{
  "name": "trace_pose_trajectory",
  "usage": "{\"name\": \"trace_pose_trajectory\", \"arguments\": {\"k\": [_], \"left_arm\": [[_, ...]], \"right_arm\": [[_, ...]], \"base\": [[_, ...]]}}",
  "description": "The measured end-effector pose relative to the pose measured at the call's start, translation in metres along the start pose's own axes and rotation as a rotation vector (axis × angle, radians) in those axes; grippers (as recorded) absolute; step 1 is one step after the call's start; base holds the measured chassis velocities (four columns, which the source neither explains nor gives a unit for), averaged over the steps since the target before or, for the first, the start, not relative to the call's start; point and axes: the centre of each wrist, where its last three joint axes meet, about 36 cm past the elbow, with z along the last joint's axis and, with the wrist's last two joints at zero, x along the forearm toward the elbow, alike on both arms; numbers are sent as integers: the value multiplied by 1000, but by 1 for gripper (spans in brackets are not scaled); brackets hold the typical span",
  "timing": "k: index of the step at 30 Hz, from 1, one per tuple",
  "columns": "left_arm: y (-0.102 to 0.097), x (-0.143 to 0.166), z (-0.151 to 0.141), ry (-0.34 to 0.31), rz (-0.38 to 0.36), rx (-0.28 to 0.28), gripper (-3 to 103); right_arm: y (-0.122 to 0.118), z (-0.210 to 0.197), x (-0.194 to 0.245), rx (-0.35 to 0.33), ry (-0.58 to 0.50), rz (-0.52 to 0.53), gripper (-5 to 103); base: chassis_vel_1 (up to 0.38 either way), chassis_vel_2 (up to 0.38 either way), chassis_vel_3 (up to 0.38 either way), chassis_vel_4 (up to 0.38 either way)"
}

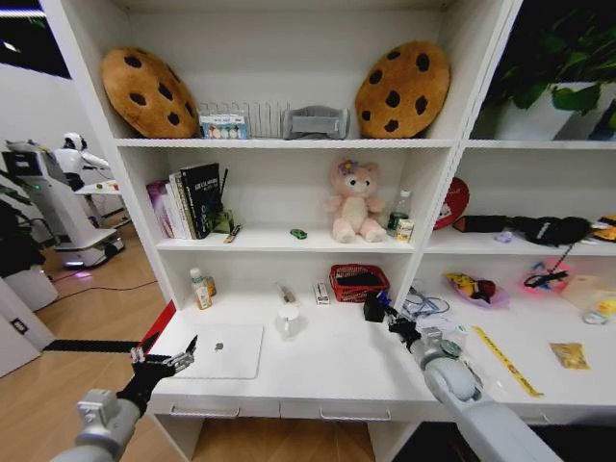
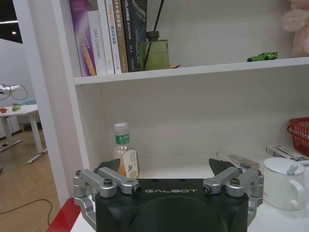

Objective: Organize the objects on the table.

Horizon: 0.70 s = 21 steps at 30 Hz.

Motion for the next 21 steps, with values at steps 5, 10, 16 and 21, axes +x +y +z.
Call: {"name": "trace_pose_trajectory", "arguments": {"k": [5,10,16,21], "left_arm": [[0,0,0,0,0,0,100],[0,0,0,0,0,0,100],[0,0,0,0,0,0,100],[0,0,0,0,0,0,100]], "right_arm": [[-8,22,-30,19,-128,68,12],[-15,54,-49,61,-145,78,12],[-12,70,-61,78,-132,94,12],[-12,78,-69,95,-131,139,12]], "base": [[0,0,0,0],[0,0,0,0],[0,0,0,0],[0,0,0,0]]}}
